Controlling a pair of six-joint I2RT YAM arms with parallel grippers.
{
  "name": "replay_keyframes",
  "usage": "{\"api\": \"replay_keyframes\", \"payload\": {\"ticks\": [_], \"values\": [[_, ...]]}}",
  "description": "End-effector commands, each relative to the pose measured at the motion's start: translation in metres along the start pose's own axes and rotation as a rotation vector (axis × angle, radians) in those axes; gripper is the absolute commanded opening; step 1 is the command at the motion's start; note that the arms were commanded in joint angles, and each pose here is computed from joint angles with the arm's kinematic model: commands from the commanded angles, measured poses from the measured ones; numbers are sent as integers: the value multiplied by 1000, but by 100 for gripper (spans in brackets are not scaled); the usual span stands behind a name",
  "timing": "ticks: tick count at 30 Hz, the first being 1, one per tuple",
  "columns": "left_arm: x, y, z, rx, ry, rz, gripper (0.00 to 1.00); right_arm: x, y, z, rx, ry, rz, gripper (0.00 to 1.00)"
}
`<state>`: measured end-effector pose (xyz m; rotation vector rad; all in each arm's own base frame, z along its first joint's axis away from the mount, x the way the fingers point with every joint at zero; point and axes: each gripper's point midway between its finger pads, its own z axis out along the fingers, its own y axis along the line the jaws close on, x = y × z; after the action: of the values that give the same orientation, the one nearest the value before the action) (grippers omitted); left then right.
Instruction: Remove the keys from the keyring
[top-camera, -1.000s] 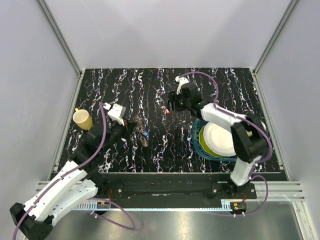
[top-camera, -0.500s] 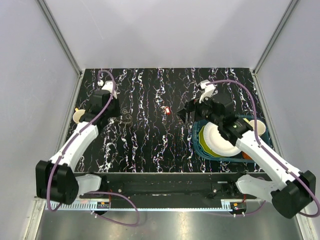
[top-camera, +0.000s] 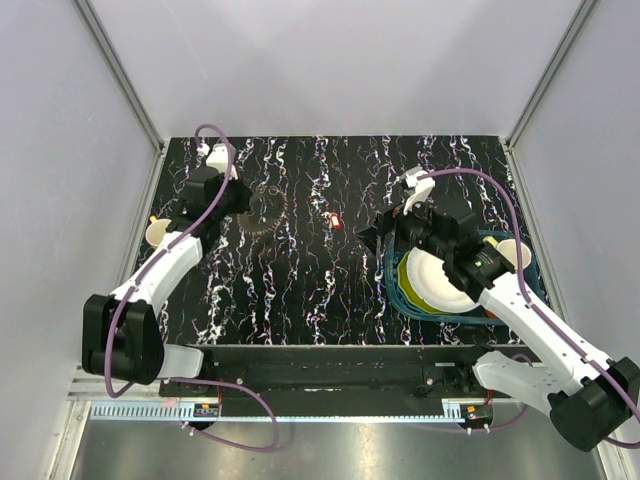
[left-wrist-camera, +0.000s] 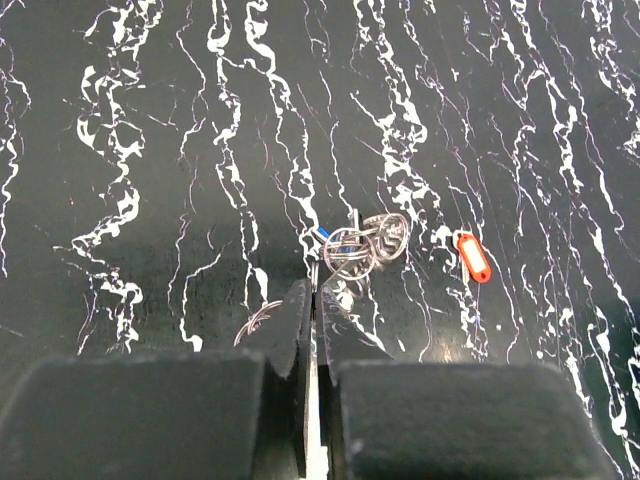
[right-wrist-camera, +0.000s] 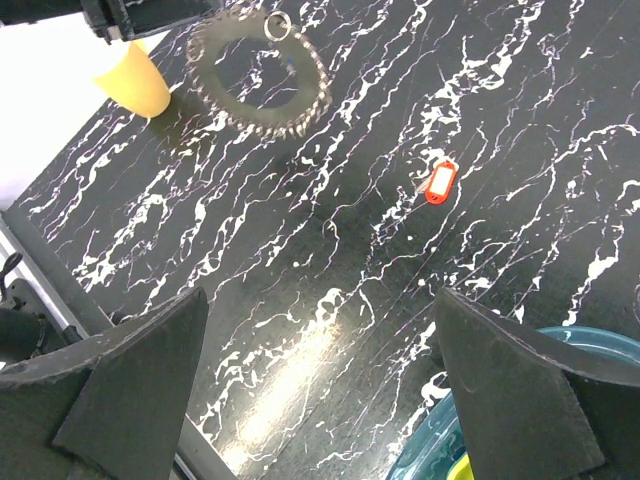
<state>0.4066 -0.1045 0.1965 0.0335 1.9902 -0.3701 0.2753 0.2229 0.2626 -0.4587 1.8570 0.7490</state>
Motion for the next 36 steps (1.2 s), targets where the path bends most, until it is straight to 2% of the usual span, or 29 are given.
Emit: {"api": "replay_keyframes", "payload": {"ticks": [1,2,6,10,15,21,24,25,27,30,31,33,34,36], "values": [[-9,1,10,25,-79,-39,0,-7,7,1,-40,-25,-4,100],[9,5,10,13,-50,-53,0,-6,7,1,-41,-25,-4,100],[35,13,7,-32,-19,-157,0,-8,7,1,-40,-31,-4,100],[50,11,8,-25,33,-185,0,-11,9,-1,-44,-41,-9,100],[84,14,7,-40,102,-248,5,-9,10,-4,-49,-41,0,99],[103,12,12,-34,193,-276,11,-4,13,-9,-62,-30,16,100],[104,14,10,-49,196,-279,14,-1,14,-13,-58,-18,32,100],[98,13,7,-46,183,-279,22,-3,14,-15,-52,-21,40,100],[95,9,3,-31,186,-279,30,-2,11,-18,-20,-13,77,100],[76,-10,-10,65,164,-262,52,-1,3,-23,48,-4,156,100],[65,-20,-18,116,139,-248,66,-4,0,-24,75,-10,173,100],[56,-45,-34,257,137,-228,84,-1,-2,-27,106,6,227,100],[46,-56,-47,312,100,-217,99,-5,-5,-29,135,-5,243,100],[48,-73,-65,420,96,-205,99,-6,-7,-31,164,-1,286,100]]}}
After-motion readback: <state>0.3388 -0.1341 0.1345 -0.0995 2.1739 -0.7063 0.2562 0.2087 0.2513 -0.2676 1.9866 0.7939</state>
